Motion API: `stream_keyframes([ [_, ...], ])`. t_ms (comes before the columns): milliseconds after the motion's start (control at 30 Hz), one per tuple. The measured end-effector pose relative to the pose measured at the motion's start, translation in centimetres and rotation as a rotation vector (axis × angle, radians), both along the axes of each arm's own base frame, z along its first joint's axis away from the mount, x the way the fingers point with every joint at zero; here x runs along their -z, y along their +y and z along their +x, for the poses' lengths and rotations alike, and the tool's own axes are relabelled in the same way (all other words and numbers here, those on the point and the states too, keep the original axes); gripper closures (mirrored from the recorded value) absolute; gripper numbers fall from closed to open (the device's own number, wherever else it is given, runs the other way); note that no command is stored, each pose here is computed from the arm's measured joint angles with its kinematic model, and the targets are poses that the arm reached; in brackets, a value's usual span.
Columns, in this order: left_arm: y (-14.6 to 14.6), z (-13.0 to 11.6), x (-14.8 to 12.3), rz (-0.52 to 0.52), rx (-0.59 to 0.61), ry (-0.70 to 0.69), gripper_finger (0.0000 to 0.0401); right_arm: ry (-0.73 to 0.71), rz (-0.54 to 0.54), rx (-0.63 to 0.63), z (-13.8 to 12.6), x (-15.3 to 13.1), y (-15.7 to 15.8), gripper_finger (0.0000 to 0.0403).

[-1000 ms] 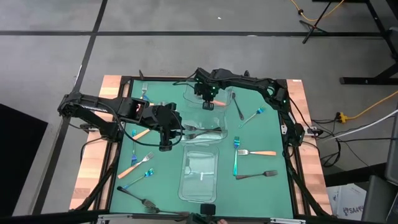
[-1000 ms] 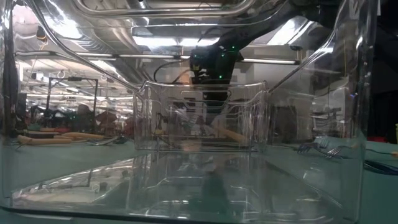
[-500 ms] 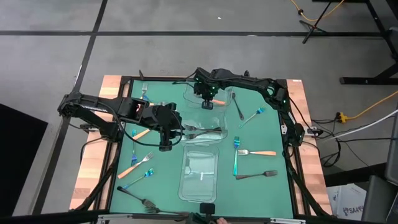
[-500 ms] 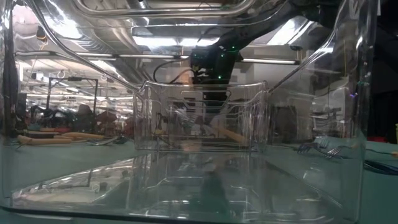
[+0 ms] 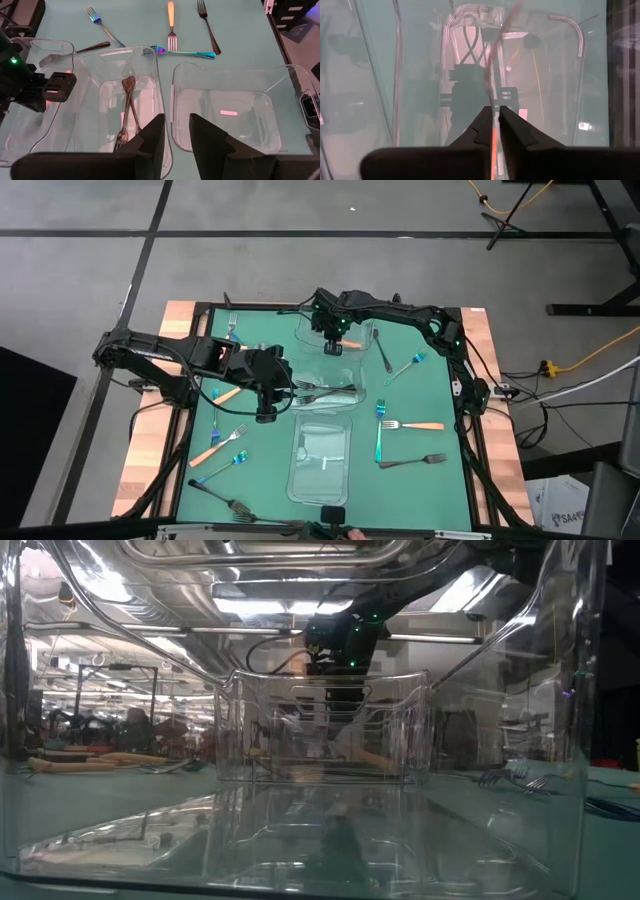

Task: Sort silverware by color (type)
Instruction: Put the yellow fork into the top transparent bin

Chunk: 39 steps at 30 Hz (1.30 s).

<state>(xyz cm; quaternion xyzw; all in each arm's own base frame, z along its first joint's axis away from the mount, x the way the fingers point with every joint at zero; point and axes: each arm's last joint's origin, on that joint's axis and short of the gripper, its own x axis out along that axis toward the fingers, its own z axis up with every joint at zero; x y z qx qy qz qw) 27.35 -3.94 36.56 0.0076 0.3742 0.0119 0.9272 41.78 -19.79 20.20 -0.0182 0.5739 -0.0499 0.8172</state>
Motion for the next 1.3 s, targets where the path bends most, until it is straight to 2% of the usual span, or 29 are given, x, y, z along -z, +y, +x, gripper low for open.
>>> stream_keyframes([
  [267,0.0,-0.1,0.1,0.003,0.000,0.018,0.0317,-0.001,0.000,0.000,0.0,0.0,0.0,0.0319],
  [533,0.0,-0.2,0.2,0.004,0.000,0.029,0.0317,-0.016,-0.009,-0.002,0.1,-0.1,-0.1,0.0315],
  [700,0.1,-0.4,0.4,-0.008,-0.017,0.052,0.0317,-0.037,-0.021,-0.006,-0.1,-1.2,0.1,0.0315],
  [967,0.2,-0.9,0.8,0.005,-0.024,0.129,0.0317,-0.116,-0.058,-0.008,-1.5,-5.7,0.8,0.0315],
  [1300,0.3,-1.5,1.3,-0.007,-0.071,0.197,0.0317,-0.145,-0.075,0.012,-5.8,-12.7,3.6,0.0315],
])
